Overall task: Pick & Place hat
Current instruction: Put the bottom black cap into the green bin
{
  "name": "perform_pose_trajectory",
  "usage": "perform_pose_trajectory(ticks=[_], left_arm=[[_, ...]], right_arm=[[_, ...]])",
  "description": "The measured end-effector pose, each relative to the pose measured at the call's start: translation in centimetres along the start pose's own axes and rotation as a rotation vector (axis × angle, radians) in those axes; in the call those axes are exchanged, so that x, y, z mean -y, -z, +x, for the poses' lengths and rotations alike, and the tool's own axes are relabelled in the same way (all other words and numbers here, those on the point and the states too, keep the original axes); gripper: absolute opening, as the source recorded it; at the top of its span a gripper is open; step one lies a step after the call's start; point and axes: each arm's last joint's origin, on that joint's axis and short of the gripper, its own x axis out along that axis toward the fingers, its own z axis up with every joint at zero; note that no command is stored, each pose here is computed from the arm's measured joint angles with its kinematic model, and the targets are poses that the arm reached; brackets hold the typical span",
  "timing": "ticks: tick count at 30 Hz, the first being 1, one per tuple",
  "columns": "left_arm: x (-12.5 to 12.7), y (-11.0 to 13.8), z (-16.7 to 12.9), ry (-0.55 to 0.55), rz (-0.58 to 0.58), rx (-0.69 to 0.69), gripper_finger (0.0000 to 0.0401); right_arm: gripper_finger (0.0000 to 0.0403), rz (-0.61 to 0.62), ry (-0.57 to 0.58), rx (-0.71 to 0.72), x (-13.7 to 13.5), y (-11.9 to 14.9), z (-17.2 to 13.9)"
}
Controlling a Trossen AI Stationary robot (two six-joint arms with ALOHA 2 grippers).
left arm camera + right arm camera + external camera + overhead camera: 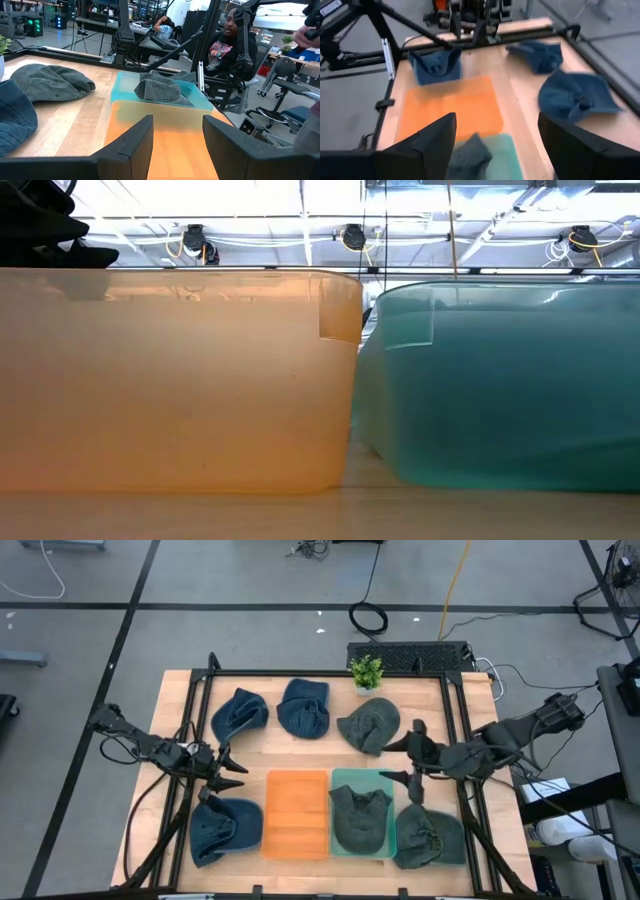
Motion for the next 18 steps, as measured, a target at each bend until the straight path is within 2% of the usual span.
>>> perform_pose_trajectory(ticks=[5, 18], left_arm=[[0.0, 0.0, 0.0, 0.0, 0.0, 0.0, 0.0179], [0.0, 0.0, 0.0, 0.0, 0.0, 0.0, 0.0179]], right_arm=[[0.027, 0.058, -0.019, -0.063, -0.7, -0.6, -1.3], [0.0272, 0.103, -0.143, -0.205, -3.9, -1.0, -3.8]])
